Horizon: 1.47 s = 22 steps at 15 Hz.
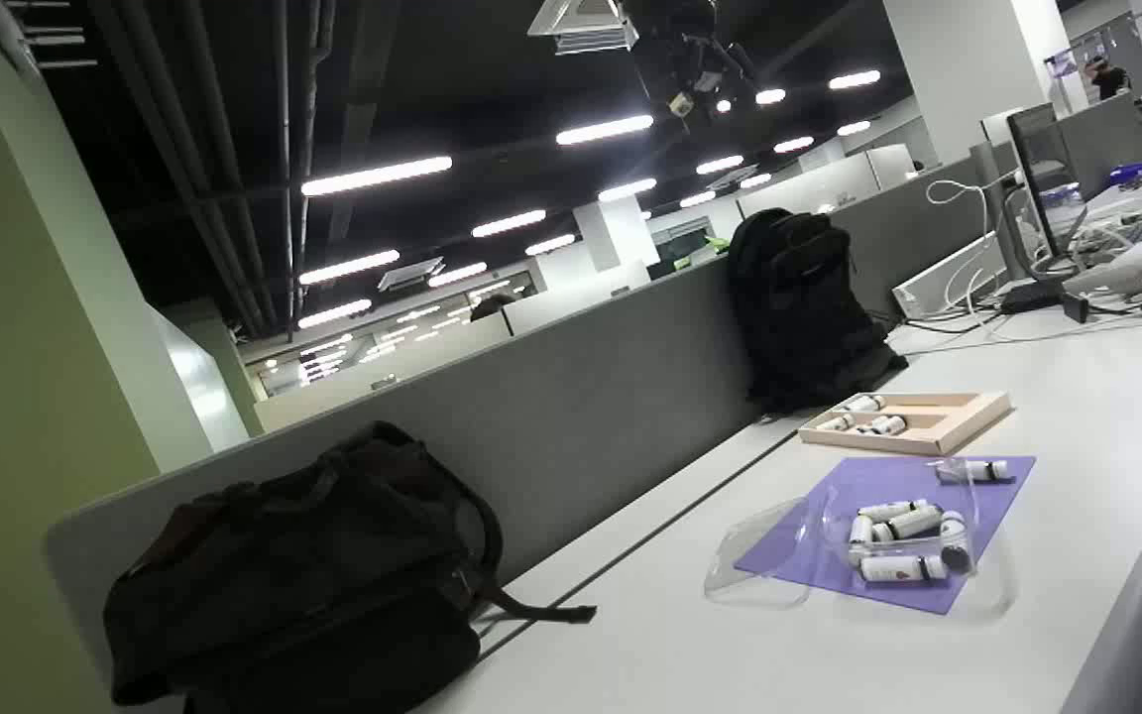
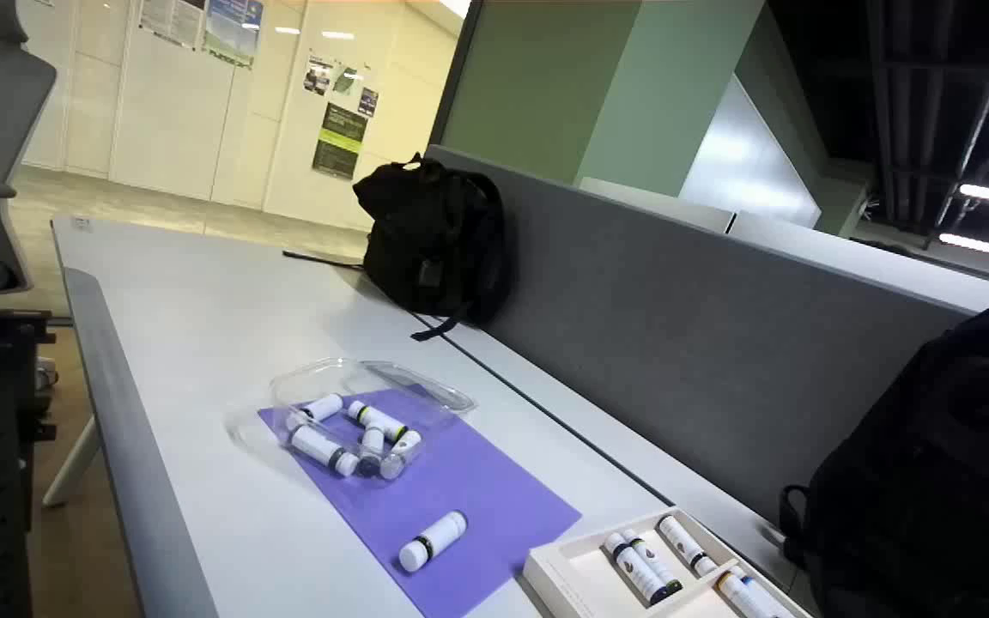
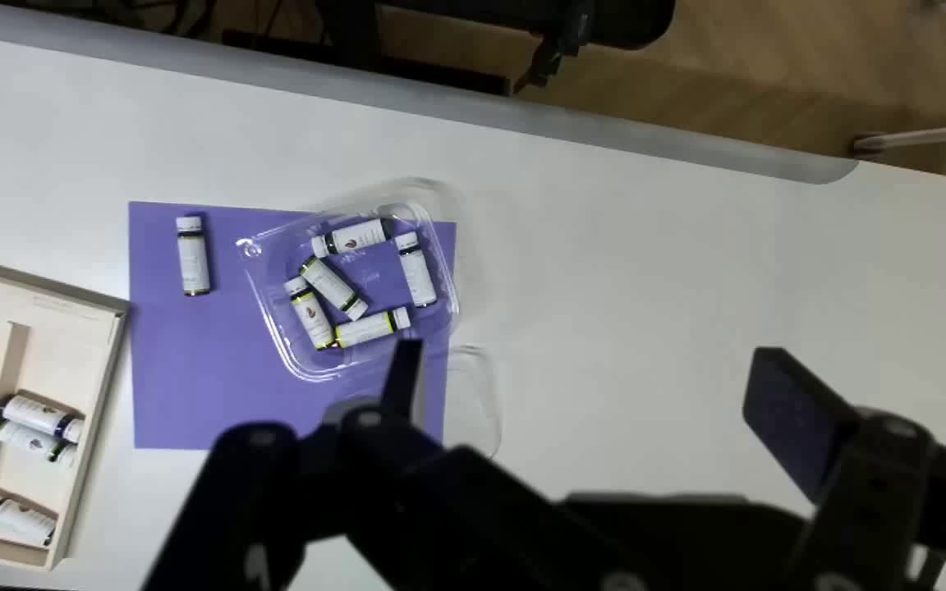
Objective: Take one vial from the transparent bowl and put it on the table
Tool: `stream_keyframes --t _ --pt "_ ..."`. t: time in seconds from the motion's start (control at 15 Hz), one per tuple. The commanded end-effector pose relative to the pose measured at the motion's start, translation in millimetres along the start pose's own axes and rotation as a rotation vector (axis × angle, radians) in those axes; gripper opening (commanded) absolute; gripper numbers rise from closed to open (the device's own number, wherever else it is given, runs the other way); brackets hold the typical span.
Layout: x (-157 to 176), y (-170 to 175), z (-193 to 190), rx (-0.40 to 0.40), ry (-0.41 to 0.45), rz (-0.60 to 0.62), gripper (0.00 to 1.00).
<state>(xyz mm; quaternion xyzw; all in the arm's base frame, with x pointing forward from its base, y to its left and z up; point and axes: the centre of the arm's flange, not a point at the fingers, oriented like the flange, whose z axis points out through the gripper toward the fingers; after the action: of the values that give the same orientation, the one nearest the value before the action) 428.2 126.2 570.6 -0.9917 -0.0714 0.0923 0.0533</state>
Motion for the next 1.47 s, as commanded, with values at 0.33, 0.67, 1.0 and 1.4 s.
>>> stream_keyframes --t 0.33,0.67,1.0,1.4 --pt "0.4 0.0 -0.4 0.000 0.003 -0.002 1.00" --pt "3.1 0.1 3.1 -0.010 0.035 -0.025 1.00" --pt "44.1 21.9 45.4 -0.023 0.131 -0.043 1.00" --pt "86.1 63.3 138.5 -0.081 0.107 -0.090 1.00"
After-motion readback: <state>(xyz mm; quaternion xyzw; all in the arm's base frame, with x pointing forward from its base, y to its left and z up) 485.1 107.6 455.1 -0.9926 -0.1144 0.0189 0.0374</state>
